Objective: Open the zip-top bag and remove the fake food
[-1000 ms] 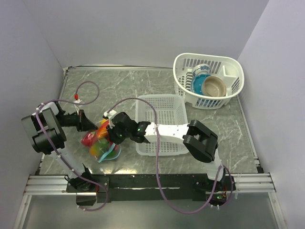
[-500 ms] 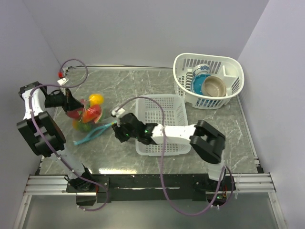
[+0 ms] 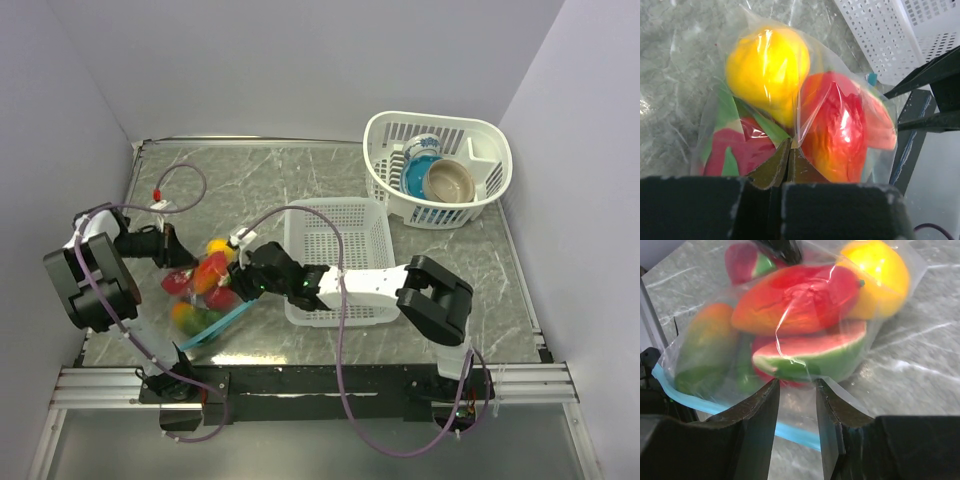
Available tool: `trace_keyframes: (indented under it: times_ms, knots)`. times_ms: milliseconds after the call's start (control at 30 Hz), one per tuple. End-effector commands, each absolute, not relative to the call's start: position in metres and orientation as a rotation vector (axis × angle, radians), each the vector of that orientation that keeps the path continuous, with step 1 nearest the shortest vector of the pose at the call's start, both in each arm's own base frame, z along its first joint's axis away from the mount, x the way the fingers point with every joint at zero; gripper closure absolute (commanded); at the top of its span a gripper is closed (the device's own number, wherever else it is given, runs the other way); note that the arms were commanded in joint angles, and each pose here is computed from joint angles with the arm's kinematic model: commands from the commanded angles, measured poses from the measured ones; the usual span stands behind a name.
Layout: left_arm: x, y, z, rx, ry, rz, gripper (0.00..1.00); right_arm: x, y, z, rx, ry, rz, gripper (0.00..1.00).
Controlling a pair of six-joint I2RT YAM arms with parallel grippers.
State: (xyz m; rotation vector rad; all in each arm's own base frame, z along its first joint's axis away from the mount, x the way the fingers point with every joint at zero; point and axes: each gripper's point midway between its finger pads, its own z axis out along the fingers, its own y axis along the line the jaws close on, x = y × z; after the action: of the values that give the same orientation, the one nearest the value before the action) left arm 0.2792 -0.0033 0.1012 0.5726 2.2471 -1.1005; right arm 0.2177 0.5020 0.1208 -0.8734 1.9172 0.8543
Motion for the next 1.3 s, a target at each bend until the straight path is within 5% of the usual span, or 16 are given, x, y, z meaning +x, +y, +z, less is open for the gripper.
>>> trace_keyframes:
  times_ms: [0, 533, 900, 1267]
  knots:
    - [0.283, 0.015, 0.077, 0.638, 2.347, -0.897, 0.99, 0.211, 0.51, 0.141, -0.871, 1.843, 0.912, 0.58]
    - [0.33, 0.049, 0.07, 0.323, 2.455, -0.498, 0.99, 0.122, 0.493, 0.19, -1.045, 1.646, 1.243, 0.6]
    - [0.307, 0.034, 0.068, 0.441, 2.476, -0.541, 0.99, 0.16, 0.517, 0.158, -1.014, 1.729, 1.048, 0.58]
    - [0.295, 0.021, 0.063, 0.495, 2.481, -0.554, 0.99, 0.174, 0.533, 0.161, -0.972, 1.734, 1.052, 0.3]
